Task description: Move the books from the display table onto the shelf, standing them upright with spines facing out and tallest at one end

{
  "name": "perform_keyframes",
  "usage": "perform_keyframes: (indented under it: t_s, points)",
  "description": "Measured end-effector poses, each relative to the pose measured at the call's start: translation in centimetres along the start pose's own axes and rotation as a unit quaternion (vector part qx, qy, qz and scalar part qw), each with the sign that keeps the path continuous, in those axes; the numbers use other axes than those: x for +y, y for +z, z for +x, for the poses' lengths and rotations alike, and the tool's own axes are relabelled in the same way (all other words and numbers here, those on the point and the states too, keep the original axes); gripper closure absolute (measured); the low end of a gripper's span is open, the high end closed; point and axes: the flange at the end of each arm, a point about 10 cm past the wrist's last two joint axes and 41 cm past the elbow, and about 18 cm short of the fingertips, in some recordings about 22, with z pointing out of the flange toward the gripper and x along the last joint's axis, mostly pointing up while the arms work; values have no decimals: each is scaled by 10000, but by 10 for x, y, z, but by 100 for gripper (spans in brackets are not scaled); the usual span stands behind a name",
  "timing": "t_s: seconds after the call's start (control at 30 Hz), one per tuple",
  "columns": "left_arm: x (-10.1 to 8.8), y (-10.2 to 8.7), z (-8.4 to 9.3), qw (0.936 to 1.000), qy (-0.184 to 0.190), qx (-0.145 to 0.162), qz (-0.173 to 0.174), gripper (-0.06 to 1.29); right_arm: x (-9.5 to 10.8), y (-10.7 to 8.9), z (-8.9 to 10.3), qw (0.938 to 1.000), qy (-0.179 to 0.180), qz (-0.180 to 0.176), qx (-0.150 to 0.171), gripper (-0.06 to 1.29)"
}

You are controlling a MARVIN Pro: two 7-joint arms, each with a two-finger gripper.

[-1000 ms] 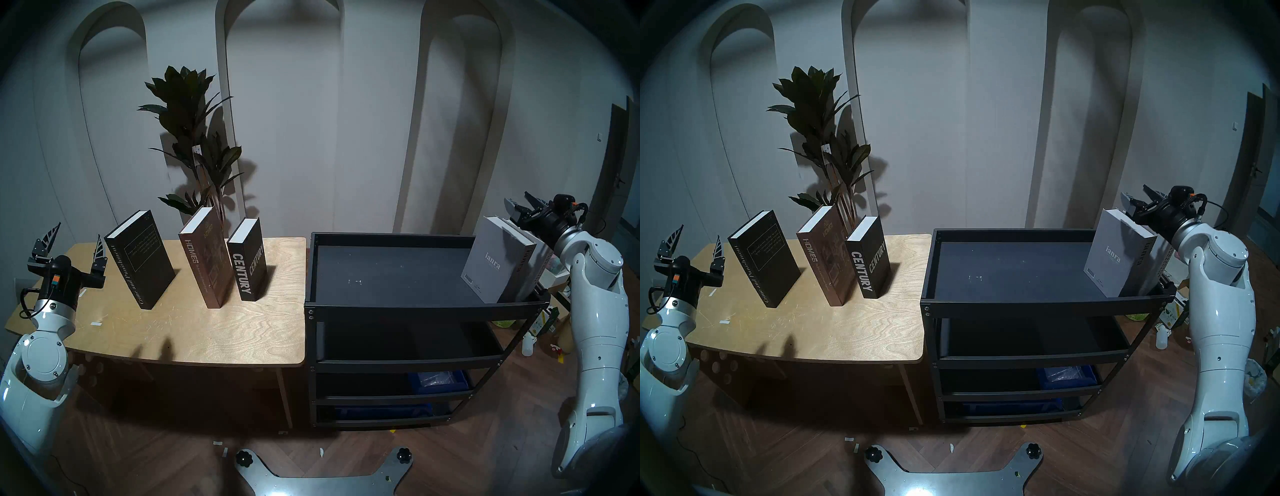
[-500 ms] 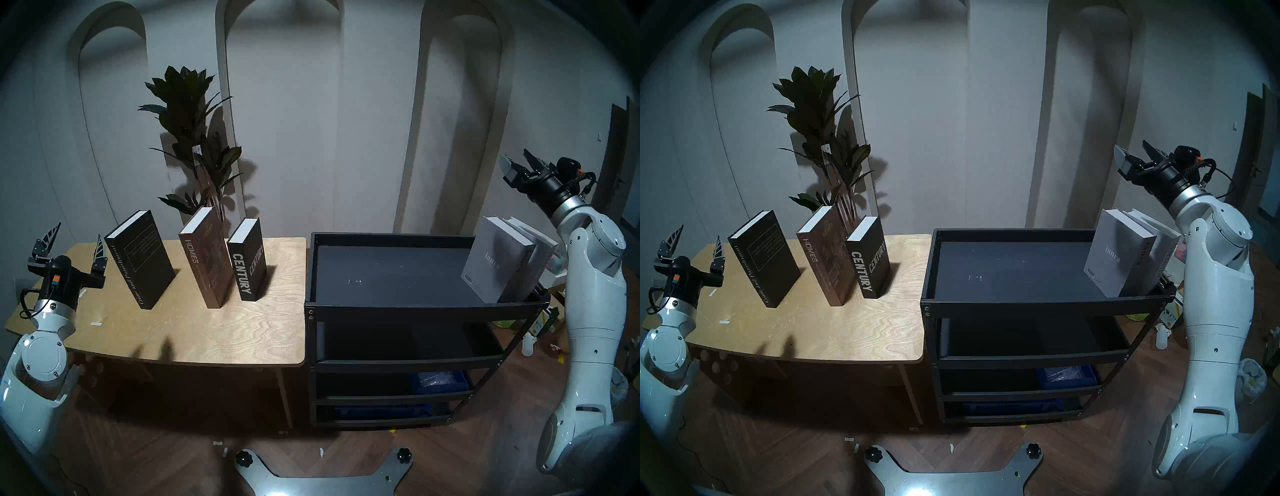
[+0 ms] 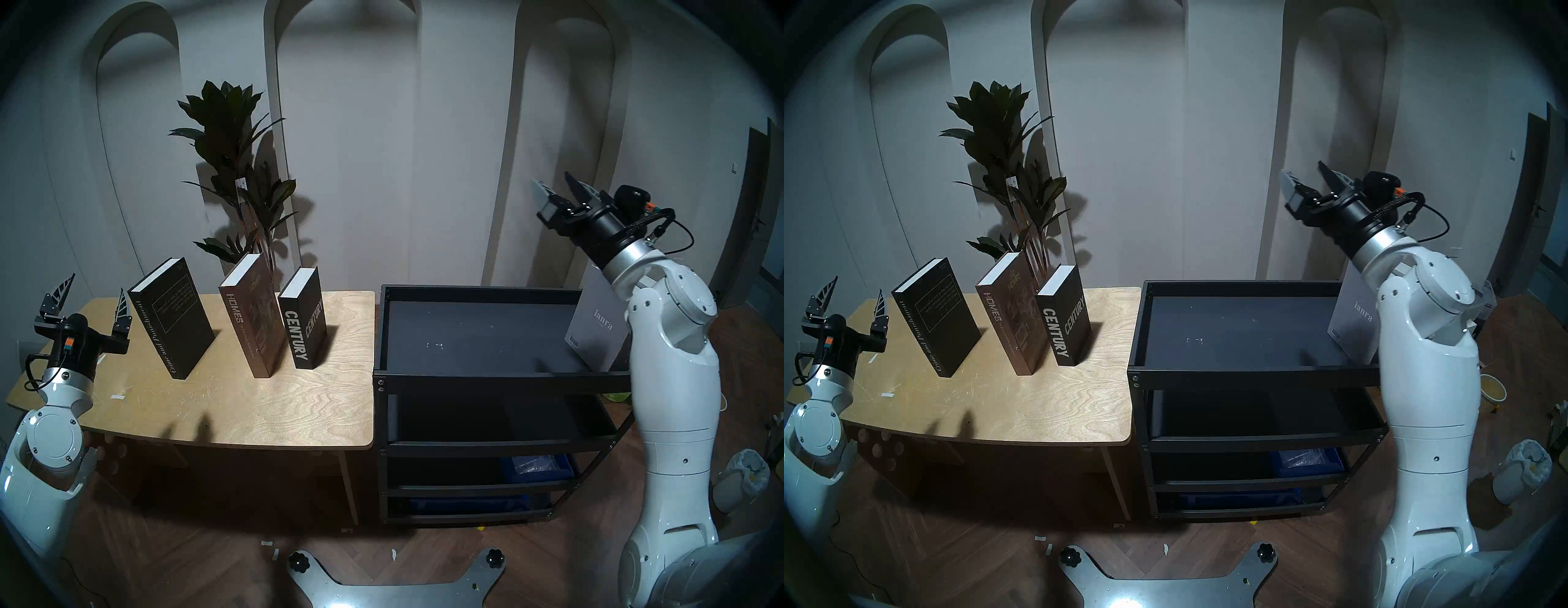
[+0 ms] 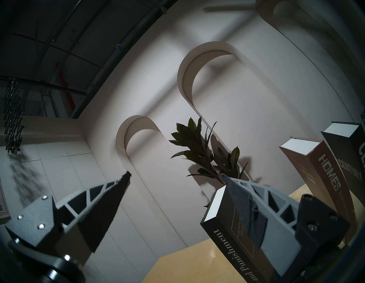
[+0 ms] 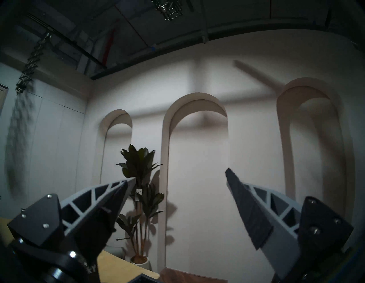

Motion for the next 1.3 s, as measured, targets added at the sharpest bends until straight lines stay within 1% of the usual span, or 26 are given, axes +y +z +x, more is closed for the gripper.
perform_keyframes:
  t_s: [0.03, 0.07, 0.2, 0.23, 0.27, 0.37, 0.47, 0.5, 0.7, 0.77, 0.9, 1.13, 1.3]
  points:
    - [0, 0, 0, 10000, 0, 0, 0, -2, -6, 1, -1, 10000, 35, 25, 9, 2]
    - [0, 0, 0, 10000, 0, 0, 0, -2, -18, 4, -4, 9999, 102, 75, 21, 2]
    - [0, 0, 0, 10000, 0, 0, 0, -2, -51, 8, -14, 9995, 278, 141, 12, 2]
    - [0, 0, 0, 10000, 0, 0, 0, -2, -54, 8, -15, 9995, 293, 142, 6, 2]
    - [0, 0, 0, 10000, -1, 0, 0, -2, -62, 9, -19, 9993, 344, 149, -13, 2]
    - [0, 0, 0, 10000, -1, 0, 0, -2, -85, 10, -30, 9988, 478, 96, -95, 2]
    - [0, 0, 0, 10000, -1, 0, 0, -2, -102, 11, -39, 9982, 574, 32, -165, 2]
    - [0, 0, 0, 10000, -1, 0, 0, -2, -113, 11, -44, 9978, 627, -16, -202, 2]
    - [0, 0, 0, 10000, -1, 0, 0, -2, -146, 11, -58, 9963, 751, -245, -326, 2]
    - [0, 0, 0, 10000, -1, 0, 0, -2, -159, 12, -63, 9959, 759, -322, -379, 2]
    - [0, 0, 0, 10000, -1, 1, 0, -2, -178, 12, -69, 9952, 734, -453, -461, 2]
    - [0, 0, 0, 10000, 0, 2, 1, -2, -210, 13, -83, 9942, 570, -677, -618, 2]
    - [0, 0, 0, 10000, -1, 4, 2, -2, -232, 17, -100, 9929, 391, -796, -788, 2]
